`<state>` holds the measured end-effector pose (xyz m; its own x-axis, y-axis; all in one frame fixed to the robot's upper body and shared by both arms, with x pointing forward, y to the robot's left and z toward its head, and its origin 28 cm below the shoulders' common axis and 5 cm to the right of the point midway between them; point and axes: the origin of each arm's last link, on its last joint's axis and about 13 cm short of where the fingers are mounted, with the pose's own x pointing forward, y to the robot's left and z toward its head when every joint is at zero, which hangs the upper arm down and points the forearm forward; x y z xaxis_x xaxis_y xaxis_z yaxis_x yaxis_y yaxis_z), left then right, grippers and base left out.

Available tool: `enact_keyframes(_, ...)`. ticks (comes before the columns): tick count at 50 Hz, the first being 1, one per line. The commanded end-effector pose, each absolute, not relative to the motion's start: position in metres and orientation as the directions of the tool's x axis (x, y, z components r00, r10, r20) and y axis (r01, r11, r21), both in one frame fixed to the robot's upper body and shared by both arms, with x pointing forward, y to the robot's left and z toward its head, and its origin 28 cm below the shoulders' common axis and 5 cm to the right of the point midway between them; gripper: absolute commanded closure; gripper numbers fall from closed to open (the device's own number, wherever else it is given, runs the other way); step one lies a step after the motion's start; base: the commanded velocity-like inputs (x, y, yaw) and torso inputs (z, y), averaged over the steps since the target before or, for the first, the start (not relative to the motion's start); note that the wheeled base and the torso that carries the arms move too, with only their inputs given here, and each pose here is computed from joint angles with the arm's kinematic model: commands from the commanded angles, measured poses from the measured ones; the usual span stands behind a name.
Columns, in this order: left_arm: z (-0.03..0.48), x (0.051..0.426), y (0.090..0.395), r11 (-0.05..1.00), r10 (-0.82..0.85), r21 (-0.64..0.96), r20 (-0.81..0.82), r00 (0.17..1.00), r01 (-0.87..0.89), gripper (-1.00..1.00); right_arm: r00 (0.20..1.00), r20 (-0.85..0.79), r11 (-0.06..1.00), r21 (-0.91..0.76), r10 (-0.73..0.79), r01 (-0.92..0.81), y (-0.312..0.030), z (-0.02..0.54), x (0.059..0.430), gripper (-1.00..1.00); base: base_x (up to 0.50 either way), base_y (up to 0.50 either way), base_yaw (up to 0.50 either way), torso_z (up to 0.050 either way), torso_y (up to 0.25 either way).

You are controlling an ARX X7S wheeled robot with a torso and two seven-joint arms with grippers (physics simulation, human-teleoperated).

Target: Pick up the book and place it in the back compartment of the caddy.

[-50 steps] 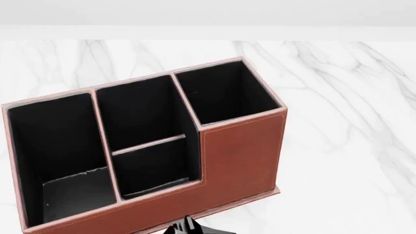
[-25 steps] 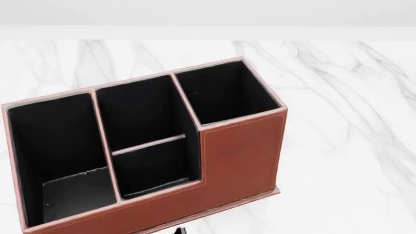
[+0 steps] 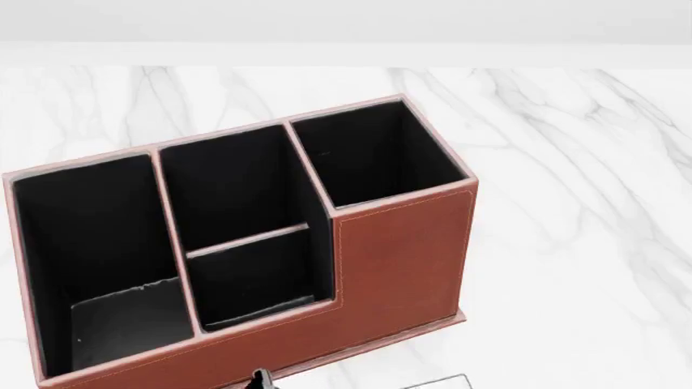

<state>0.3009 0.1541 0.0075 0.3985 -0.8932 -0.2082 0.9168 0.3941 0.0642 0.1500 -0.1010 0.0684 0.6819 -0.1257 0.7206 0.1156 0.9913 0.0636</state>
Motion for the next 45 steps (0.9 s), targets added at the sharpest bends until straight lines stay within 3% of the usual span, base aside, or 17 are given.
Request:
enact_keyframes(1, 0.03, 0.304, 0.166, 0.455, -0.878, 0.069, -0.134, 0.46, 0.888, 1.0, 0.684, 0.719, 0.992, 0.062, -0.123, 0.114, -0.101, 0.067, 0.15, -1.0, 0.0, 0.0, 0.0, 0.0, 0.0)
enact_keyframes(45, 0.131, 0.283, 0.203, 0.527, -0.814, 0.274, -0.107, 0.57, 0.804, 1.0, 0.693, 0.713, 0.993, 0.05, -0.109, 0.106, -0.097, 0.063, 0.153, -1.0, 0.0, 0.0, 0.0, 0.0, 0.001)
